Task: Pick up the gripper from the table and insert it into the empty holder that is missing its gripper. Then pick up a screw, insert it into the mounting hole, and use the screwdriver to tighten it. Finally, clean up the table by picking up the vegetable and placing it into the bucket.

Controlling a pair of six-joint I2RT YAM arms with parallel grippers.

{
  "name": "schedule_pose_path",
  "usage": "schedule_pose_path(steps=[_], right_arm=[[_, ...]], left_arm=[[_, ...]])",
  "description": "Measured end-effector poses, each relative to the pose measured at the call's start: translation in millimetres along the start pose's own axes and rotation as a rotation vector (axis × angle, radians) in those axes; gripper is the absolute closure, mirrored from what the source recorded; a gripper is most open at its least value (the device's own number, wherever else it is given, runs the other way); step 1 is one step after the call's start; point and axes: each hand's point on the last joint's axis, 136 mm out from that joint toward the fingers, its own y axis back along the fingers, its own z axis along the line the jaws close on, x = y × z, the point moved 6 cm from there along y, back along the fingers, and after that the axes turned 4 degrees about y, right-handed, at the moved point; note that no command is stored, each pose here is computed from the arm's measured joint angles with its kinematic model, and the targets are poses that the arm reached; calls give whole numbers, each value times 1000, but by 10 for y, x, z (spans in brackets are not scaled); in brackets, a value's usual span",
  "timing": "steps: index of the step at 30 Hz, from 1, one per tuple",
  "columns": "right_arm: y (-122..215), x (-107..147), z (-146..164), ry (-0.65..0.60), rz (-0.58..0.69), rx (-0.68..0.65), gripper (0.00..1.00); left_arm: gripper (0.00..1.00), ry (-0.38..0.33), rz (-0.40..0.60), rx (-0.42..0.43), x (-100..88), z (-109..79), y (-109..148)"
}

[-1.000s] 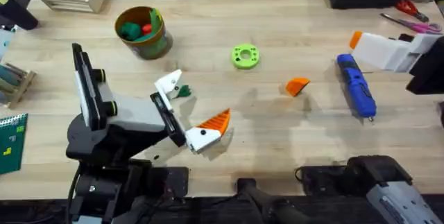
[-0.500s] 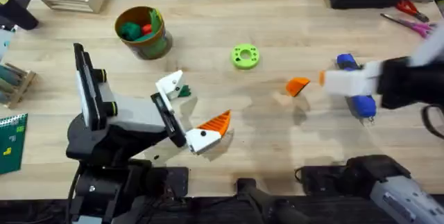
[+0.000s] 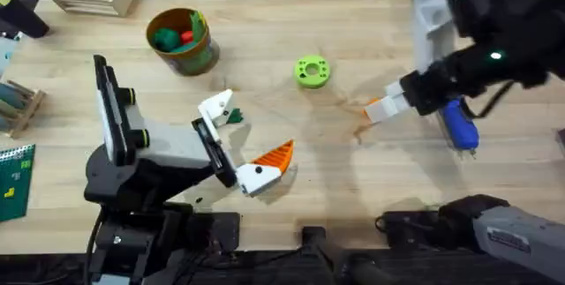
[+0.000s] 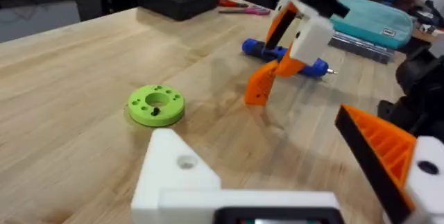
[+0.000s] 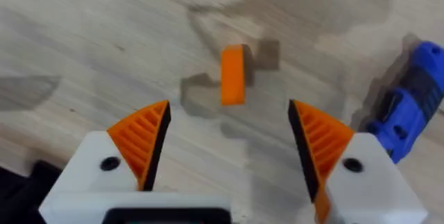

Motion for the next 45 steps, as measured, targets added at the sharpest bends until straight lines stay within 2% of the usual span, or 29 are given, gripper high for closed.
schedule_pose_path(steps=[5,6,7,8,14,25,26,27,28,32,36,40,43,45], right_arm=[[-199,-26,-30,67,71,-15,35],[-225,-24,-34,73,82,-17,68],[-277,-29,-44,85,99,-20,196],[-285,-32,-48,88,100,-19,228],[-290,-47,-54,97,93,-17,276],[-359,-63,-65,99,108,-22,429],[-359,-63,-63,98,108,-24,593],[-358,-70,-54,94,103,-32,945],[-309,-92,-46,91,97,-39,984],[-7,-142,-25,95,53,-27,985],[499,-177,20,110,-87,18,985],[899,-38,110,114,-231,36,985],[1121,2,113,90,-369,32,985],[1240,-103,84,75,-538,18,985]], left_arm=[[14,0,0,0,0,0,0],[14,0,0,0,0,0,0],[13,0,0,0,0,0,0],[14,0,0,0,0,0,0],[14,0,0,0,0,0,0],[13,0,0,0,0,0,0],[14,0,0,0,0,0,0],[14,0,0,0,0,0,0],[14,0,0,0,0,0,0],[14,0,0,0,0,0,0],[14,0,0,0,0,0,0],[14,0,0,0,0,0,0],[14,0,0,0,0,0,0],[14,0,0,0,0,0,0]])
